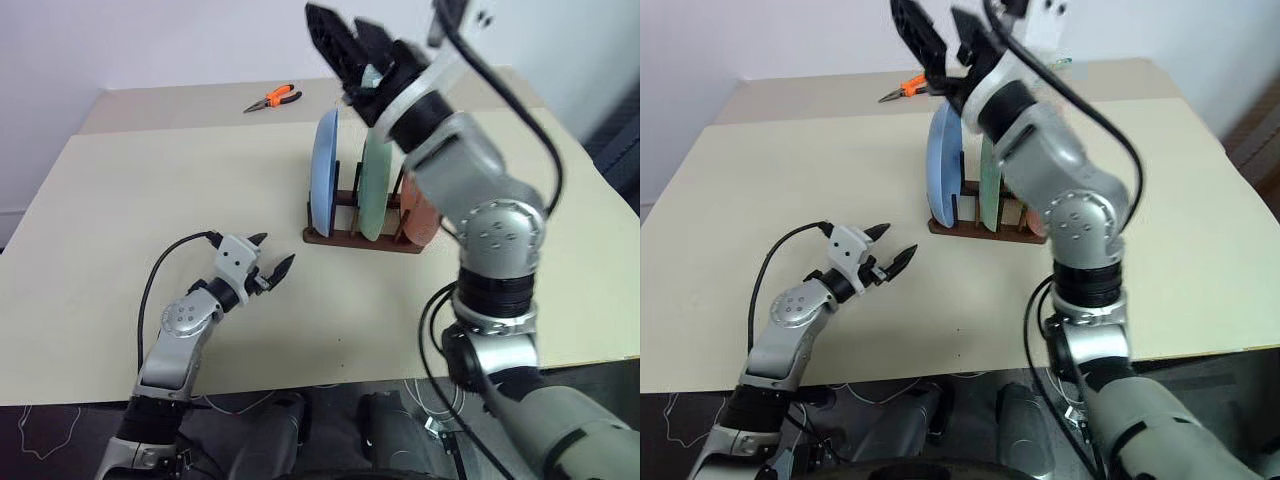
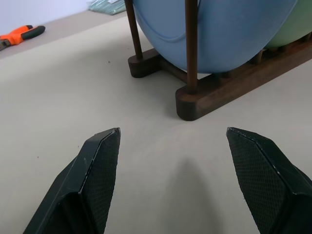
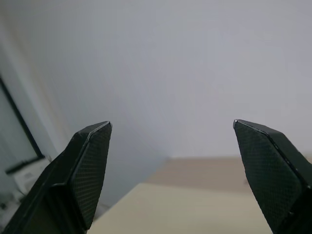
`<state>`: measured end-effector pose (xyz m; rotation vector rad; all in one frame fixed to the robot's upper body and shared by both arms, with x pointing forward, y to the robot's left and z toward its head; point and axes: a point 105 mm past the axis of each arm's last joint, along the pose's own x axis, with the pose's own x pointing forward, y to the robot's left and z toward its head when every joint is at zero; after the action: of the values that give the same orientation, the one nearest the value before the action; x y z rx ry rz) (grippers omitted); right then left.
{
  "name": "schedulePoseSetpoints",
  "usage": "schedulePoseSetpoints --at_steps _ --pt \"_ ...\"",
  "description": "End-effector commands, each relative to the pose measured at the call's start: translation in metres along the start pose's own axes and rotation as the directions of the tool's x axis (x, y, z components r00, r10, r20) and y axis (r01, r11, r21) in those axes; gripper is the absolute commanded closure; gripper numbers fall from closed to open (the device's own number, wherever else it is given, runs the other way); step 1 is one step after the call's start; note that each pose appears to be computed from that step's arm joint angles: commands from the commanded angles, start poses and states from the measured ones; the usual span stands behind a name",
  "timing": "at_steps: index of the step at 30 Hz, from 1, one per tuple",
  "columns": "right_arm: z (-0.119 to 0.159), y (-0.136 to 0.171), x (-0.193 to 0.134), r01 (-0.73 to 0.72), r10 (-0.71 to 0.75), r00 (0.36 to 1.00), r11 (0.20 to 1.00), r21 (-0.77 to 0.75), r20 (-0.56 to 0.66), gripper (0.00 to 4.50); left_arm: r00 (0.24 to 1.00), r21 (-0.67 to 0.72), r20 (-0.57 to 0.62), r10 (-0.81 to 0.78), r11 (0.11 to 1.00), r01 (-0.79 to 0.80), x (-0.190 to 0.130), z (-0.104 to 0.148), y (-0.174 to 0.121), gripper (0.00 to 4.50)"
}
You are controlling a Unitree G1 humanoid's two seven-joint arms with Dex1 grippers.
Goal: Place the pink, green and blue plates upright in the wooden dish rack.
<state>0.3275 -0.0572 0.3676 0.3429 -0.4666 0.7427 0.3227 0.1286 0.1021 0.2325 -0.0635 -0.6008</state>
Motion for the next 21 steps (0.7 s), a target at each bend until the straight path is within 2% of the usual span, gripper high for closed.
schedulePoseSetpoints --at_steps 1,4,6,8,10,13,15,18,21 --pt "0.056 -0.030 -0.029 0.047 -0.023 0.994 0.975 -0.217 0.110 0.45 0.999 0.036 0.035 0.033 0.999 -0.034 -0.004 0.011 0.010 0.92" --pt "0.067 -0.088 -0.072 0.208 -0.207 0.977 0.894 -0.397 0.046 0.45 0.997 0.053 0.014 0.070 0.996 -0.071 -0.011 0.006 0.023 0.92" --pt "0.068 -0.112 -0.096 0.252 -0.286 0.958 0.846 -0.469 -0.001 0.45 0.996 0.061 0.002 0.091 0.994 -0.091 -0.014 0.003 0.030 0.92" --pt "0.054 -0.138 -0.131 0.265 -0.367 0.925 0.809 -0.524 -0.098 0.45 0.992 0.071 -0.017 0.123 0.990 -0.121 -0.020 0.000 0.041 0.92" --pt "0.024 -0.162 -0.176 0.250 -0.442 0.864 0.792 -0.557 -0.242 0.45 0.987 0.088 -0.048 0.155 0.985 -0.150 -0.029 -0.006 0.055 0.92" --pt "-0.021 -0.171 -0.222 0.179 -0.449 0.786 0.823 -0.539 -0.425 0.45 0.981 0.098 -0.091 0.171 0.982 -0.162 -0.043 -0.013 0.065 0.92" --pt "-0.041 -0.172 -0.238 0.146 -0.437 0.753 0.840 -0.523 -0.492 0.45 0.981 0.101 -0.113 0.161 0.984 -0.150 -0.049 -0.016 0.065 0.92" --pt "-0.058 -0.175 -0.245 0.120 -0.424 0.736 0.849 -0.514 -0.528 0.45 0.981 0.097 -0.130 0.145 0.986 -0.133 -0.053 -0.018 0.062 0.92" --pt "-0.066 -0.177 -0.242 0.106 -0.411 0.744 0.851 -0.515 -0.526 0.45 0.981 0.083 -0.151 0.122 0.990 -0.111 -0.057 -0.021 0.056 0.92"
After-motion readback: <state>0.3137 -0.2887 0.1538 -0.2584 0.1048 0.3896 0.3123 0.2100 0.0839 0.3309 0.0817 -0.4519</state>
